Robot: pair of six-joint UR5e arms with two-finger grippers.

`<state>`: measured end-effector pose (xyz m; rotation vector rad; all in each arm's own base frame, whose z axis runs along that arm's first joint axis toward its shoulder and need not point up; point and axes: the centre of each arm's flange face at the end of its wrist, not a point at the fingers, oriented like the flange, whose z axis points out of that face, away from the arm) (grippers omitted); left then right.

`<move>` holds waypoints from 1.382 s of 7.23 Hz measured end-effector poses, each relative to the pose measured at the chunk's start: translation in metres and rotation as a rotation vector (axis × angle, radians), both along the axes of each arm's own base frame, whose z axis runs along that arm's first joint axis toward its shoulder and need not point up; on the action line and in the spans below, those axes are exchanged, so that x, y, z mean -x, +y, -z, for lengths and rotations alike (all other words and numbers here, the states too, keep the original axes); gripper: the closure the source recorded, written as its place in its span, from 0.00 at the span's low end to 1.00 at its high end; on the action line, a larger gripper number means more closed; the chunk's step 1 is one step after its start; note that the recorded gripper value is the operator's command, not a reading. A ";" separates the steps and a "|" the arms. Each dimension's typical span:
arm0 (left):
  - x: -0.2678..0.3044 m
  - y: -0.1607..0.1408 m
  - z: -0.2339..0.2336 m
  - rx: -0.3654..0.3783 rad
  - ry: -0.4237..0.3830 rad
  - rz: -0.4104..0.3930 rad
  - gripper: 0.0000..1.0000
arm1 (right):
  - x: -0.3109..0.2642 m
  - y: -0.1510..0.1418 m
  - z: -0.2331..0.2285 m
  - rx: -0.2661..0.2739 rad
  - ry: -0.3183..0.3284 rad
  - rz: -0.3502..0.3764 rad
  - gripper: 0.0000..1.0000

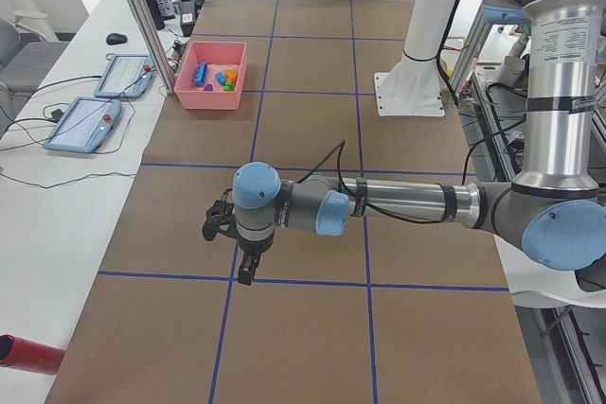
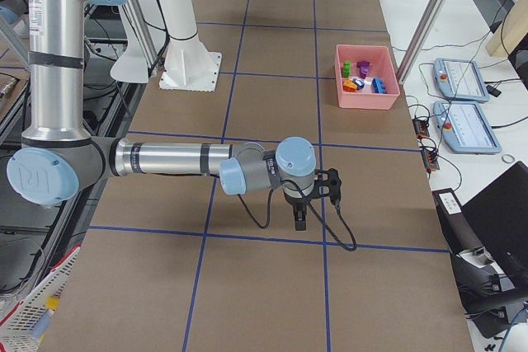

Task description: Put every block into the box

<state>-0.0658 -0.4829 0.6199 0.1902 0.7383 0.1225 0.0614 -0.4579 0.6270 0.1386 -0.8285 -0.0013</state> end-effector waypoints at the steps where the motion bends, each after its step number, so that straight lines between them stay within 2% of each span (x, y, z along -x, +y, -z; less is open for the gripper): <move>1: 0.000 0.001 -0.001 0.010 0.000 0.000 0.00 | -0.017 0.012 -0.009 0.020 0.007 0.021 0.00; 3: 0.000 0.003 -0.012 0.030 -0.001 -0.007 0.00 | -0.029 0.022 -0.018 0.047 0.008 0.056 0.00; 10: 0.000 0.008 -0.025 0.062 0.000 -0.012 0.00 | -0.031 0.019 -0.015 0.046 0.018 0.055 0.00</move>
